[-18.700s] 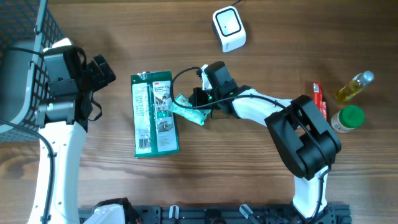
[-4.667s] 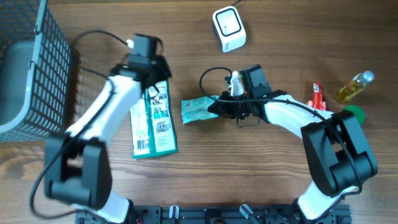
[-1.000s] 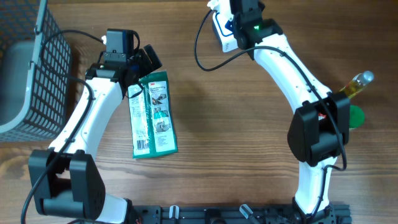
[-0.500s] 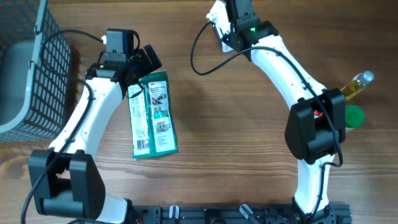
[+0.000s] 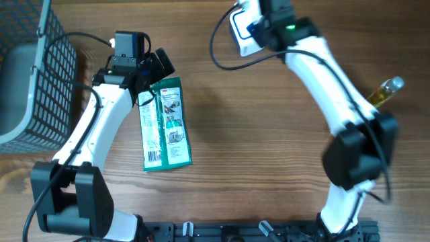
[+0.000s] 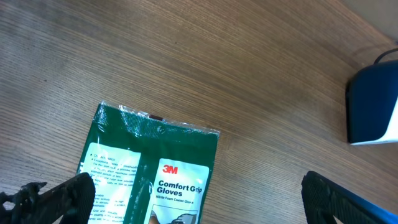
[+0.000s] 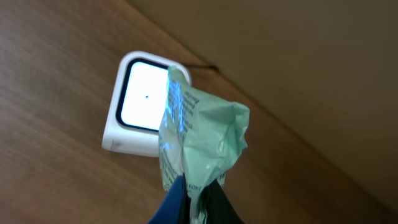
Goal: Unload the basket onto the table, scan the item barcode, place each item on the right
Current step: 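Carry the pouch right and set it down near the right-edge items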
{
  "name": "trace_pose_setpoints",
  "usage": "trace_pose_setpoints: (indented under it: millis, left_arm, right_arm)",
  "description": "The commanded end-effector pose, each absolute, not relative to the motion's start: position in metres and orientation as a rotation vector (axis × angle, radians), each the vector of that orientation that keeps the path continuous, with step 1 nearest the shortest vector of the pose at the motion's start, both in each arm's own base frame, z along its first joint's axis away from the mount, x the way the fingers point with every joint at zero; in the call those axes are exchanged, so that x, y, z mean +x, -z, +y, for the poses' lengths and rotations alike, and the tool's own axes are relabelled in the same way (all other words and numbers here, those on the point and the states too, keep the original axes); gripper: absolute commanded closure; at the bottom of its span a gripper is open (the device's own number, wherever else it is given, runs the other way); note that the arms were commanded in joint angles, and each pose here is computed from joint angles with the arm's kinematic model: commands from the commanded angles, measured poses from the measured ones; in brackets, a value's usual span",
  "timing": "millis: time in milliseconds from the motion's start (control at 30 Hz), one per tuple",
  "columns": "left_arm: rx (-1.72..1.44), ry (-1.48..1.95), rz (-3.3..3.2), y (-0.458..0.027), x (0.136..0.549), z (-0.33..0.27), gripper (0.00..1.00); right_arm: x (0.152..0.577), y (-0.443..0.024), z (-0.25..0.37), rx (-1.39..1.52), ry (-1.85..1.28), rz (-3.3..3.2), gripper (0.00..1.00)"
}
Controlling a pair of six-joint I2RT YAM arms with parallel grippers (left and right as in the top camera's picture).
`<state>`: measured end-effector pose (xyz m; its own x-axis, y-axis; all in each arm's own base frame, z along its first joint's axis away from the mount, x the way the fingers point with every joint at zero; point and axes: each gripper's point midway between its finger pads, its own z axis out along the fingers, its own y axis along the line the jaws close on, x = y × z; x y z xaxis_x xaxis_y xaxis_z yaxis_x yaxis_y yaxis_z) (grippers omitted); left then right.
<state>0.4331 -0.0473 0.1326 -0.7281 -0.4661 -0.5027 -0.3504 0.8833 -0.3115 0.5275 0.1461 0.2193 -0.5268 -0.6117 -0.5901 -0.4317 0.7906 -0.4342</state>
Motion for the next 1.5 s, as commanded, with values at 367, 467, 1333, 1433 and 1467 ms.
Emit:
trace_pose_setpoints:
  millis: [367, 467, 1333, 1433, 1467]
  left_arm:
    - [-0.587, 0.254, 2.451, -0.135, 0.435, -0.046, 0.0]
    - [-0.587, 0.254, 2.451, -0.135, 0.435, -0.046, 0.0]
    - [-0.588, 0.255, 2.451, -0.135, 0.435, -0.046, 0.0]
    - [-0.587, 0.254, 2.451, -0.135, 0.435, -0.046, 0.0]
    - [-0.587, 0.254, 2.451, -0.135, 0.435, -0.046, 0.0]
  right_arm:
    - [0.329, -0.144, 0.087, -0.849, -0.064, 3.021, 0.96]
    - [0.317, -0.12, 0.076, -0.864, -0.01, 3.086, 0.96]
    - [0.377, -0.059, 0.104, 0.146, -0.276, 2.932, 0.72]
    - [0.365, -0.038, 0.107, 0.193, -0.279, 2.949, 0.72]
    - [0.36, -0.033, 0.107, 0.199, -0.277, 2.959, 0.72]
